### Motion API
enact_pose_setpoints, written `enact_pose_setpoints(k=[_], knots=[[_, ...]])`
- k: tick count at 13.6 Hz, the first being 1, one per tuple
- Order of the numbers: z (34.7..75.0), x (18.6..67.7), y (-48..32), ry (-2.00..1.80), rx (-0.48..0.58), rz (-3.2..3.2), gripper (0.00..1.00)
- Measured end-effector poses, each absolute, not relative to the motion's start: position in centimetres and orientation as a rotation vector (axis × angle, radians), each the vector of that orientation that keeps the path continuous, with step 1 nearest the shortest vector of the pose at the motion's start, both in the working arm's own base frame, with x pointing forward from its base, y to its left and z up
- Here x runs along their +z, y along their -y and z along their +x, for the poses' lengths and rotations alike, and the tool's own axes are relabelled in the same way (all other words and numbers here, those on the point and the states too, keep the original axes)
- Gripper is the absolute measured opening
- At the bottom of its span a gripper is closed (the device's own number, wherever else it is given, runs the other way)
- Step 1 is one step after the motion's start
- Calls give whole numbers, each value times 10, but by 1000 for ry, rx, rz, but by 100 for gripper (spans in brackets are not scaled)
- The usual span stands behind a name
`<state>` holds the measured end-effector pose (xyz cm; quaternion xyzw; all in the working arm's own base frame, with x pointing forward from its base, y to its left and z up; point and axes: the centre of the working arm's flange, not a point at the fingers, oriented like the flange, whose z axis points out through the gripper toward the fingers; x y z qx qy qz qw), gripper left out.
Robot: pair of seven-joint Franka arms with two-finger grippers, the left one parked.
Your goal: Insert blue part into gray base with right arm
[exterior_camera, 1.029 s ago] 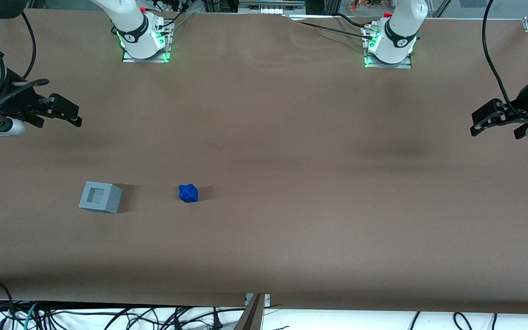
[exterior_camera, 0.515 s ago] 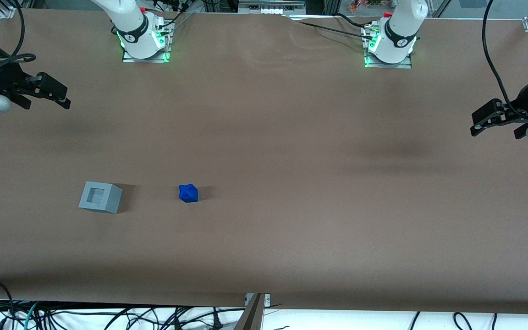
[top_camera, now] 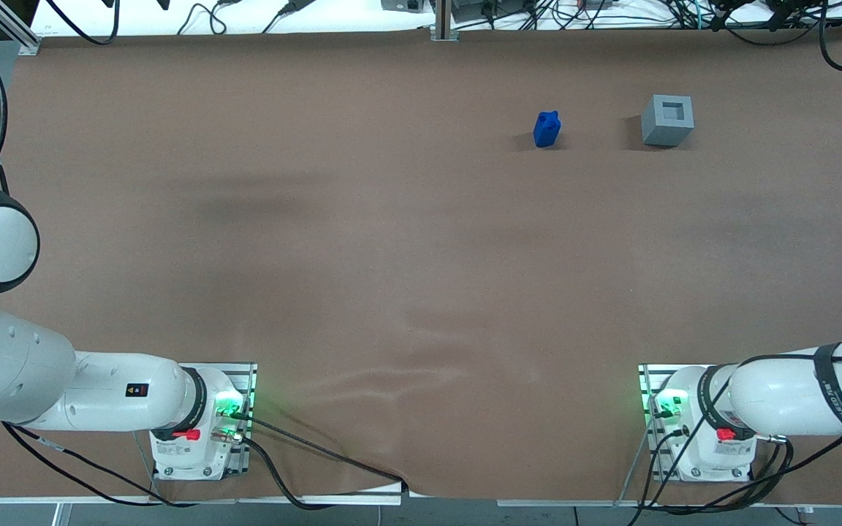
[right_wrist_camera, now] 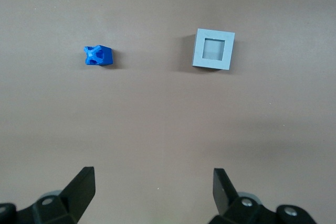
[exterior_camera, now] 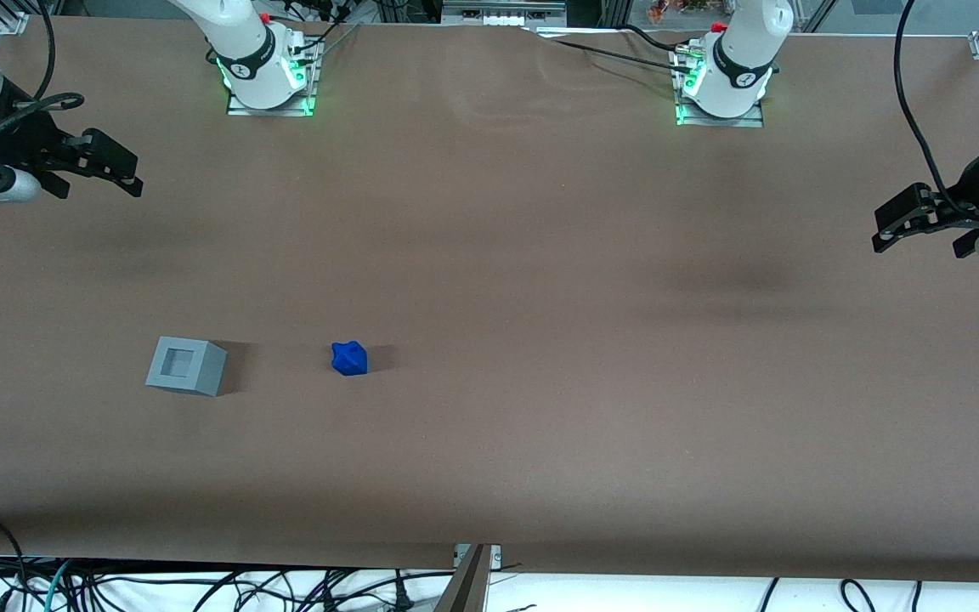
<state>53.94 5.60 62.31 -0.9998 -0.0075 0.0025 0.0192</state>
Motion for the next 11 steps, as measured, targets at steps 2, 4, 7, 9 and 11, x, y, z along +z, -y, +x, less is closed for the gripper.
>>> enact_pose_setpoints(k=[2, 4, 7, 9, 11], knots=[[540, 623, -55, 21, 7, -3103, 100], [540, 623, -55, 20, 6, -3103, 100], [540, 623, -56, 23, 5, -3103, 100], [539, 623, -61, 36, 2, -3104, 100], [538, 625, -63, 44, -7, -3104, 100]])
